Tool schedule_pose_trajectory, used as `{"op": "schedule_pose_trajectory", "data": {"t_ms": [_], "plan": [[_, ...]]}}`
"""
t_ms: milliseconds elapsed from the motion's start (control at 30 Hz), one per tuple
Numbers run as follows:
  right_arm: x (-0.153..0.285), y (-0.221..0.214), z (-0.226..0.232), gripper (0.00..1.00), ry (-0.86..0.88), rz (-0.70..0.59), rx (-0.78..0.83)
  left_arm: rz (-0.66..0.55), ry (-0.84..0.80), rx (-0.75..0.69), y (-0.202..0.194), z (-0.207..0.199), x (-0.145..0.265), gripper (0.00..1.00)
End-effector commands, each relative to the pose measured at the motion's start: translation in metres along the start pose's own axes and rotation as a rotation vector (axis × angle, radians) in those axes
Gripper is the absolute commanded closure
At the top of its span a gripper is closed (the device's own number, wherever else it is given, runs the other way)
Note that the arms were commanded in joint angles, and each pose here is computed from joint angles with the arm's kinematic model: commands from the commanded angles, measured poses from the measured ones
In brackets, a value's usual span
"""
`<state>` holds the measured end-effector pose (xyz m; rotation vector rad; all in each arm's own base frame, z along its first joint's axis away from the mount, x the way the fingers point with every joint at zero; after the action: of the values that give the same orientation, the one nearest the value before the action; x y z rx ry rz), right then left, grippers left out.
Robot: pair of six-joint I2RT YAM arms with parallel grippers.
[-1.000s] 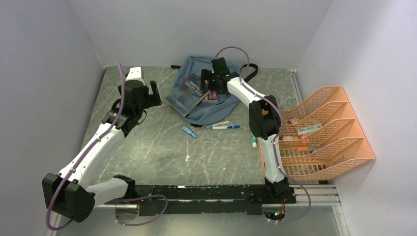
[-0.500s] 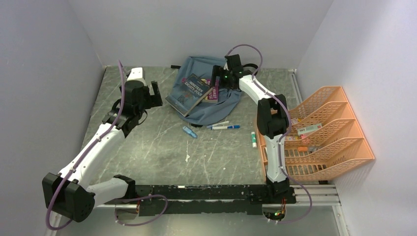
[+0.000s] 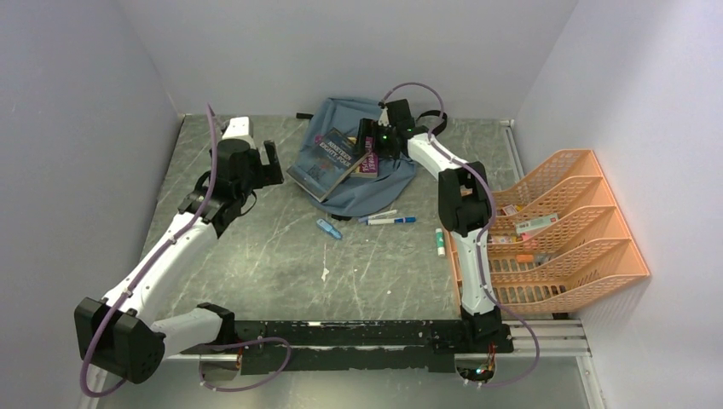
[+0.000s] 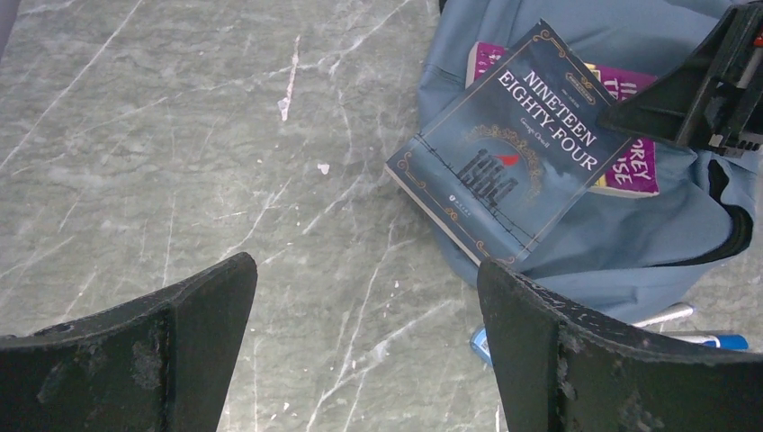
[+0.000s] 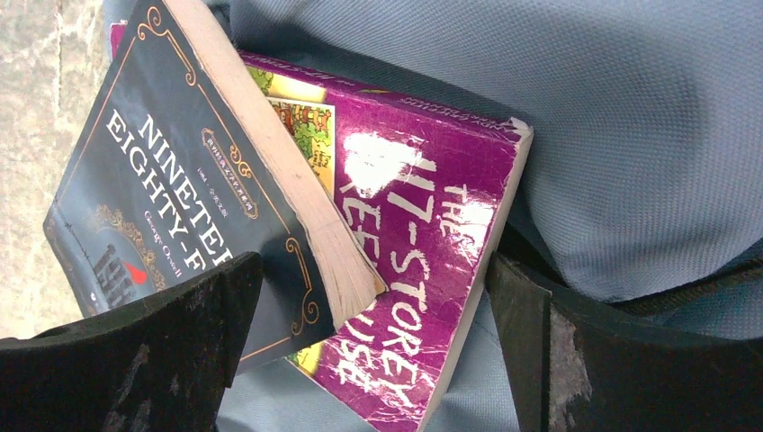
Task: Pack the student bag
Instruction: Move the student bag to the center of the board.
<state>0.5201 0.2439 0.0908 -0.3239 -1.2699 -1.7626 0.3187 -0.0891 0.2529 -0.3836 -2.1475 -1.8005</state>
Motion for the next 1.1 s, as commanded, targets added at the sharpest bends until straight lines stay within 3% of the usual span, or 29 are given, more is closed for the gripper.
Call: {"op": "schedule_pose_trajectory", "data": {"t_ms": [0,367,600,767,933,1067], "plan": [[-0.018,-0.018,0.042,0.0,0.087,0.042,0.085,-0.019,-0.04,0.004,0.002,-0.008,-0.005,0.02],[-0.033,-0.063,0.124,0.02,0.177,0.114,0.216,-0.01,-0.04,0.001,0.0,-0.008,-0.006,0.02],[-0.028,-0.065,0.156,0.05,0.285,0.082,0.262,-0.004,-0.025,0.002,-0.002,-0.006,-0.009,0.02],[-0.022,-0.055,0.146,0.06,0.256,0.043,0.176,0.047,-0.006,0.03,-0.01,0.0,-0.019,0.02],[-0.009,-0.037,0.114,0.03,0.188,-0.001,0.044,0.155,-0.002,0.169,-0.026,0.009,-0.042,0.02],[0.002,-0.031,0.095,0.05,0.272,0.006,-0.048,0.216,-0.038,0.222,-0.031,0.003,-0.063,0.09]]}}
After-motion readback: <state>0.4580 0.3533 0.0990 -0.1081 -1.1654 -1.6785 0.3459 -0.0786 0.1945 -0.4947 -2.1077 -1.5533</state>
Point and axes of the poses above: each gripper's point midway between its finger pads, its own x axis back along the fingers, its own z axis along the line the jaws close on, y = z × x, the point moved 4 cm from there along x, back along the fingers, and after that the axes turned 1 degree about x, right-handed, at the moved point
